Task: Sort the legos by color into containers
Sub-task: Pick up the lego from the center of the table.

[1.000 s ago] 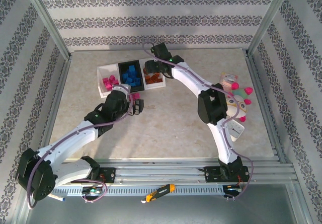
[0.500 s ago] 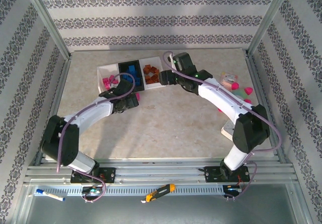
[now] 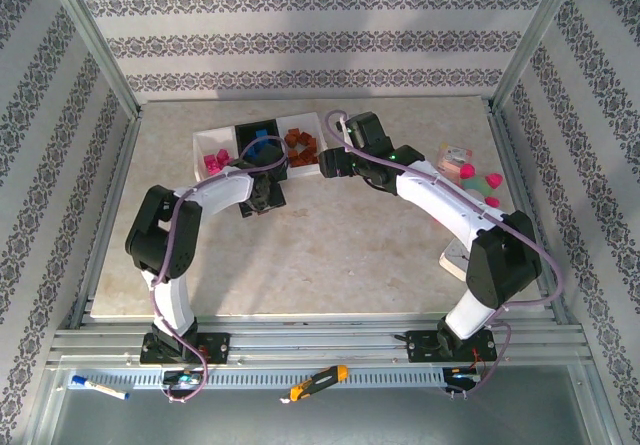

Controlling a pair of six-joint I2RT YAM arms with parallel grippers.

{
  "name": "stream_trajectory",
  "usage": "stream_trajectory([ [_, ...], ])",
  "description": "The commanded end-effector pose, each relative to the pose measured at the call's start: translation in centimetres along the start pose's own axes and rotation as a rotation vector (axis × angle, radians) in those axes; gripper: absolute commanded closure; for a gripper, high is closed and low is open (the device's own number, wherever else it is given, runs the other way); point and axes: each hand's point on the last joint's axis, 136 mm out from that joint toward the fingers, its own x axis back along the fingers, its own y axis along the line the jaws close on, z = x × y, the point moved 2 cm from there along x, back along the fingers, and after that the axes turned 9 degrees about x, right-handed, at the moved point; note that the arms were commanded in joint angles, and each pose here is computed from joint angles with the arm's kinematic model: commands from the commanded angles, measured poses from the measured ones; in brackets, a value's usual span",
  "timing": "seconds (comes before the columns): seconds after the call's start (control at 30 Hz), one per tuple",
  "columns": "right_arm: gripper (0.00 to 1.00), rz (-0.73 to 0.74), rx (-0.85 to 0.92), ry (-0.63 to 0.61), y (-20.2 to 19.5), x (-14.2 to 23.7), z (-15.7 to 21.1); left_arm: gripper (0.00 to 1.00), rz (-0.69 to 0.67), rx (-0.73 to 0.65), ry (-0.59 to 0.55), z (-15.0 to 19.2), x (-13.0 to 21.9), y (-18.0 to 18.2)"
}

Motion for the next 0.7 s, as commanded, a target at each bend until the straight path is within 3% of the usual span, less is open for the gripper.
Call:
stream_trajectory([
  [0.0, 0.17, -0.001, -0.003, -0.022, 0.0, 0.7, -0.5, 0.37, -0.051, 0.032, 0.022, -0.4, -0.6, 0.9],
  [0.2, 0.17, 0.004, -0.022, -0.016, -0.5, 0.3, -0.3, 0.45, -0.075, 0.061, 0.031, -0.8, -1.8, 1.6],
  [0.4, 0.17, -0.001, -0.03, -0.015, -0.7, 0.2, -0.4, 0.68, -0.076, 0.045, 0.029, -1.3, -1.9, 1.4],
  [0.67, 0.17, -0.006, -0.046, -0.046, -0.9, 1.4, -1.2, 0.69, -0.042, -0.025, -0.022, -1.5, 2.3, 1.7],
])
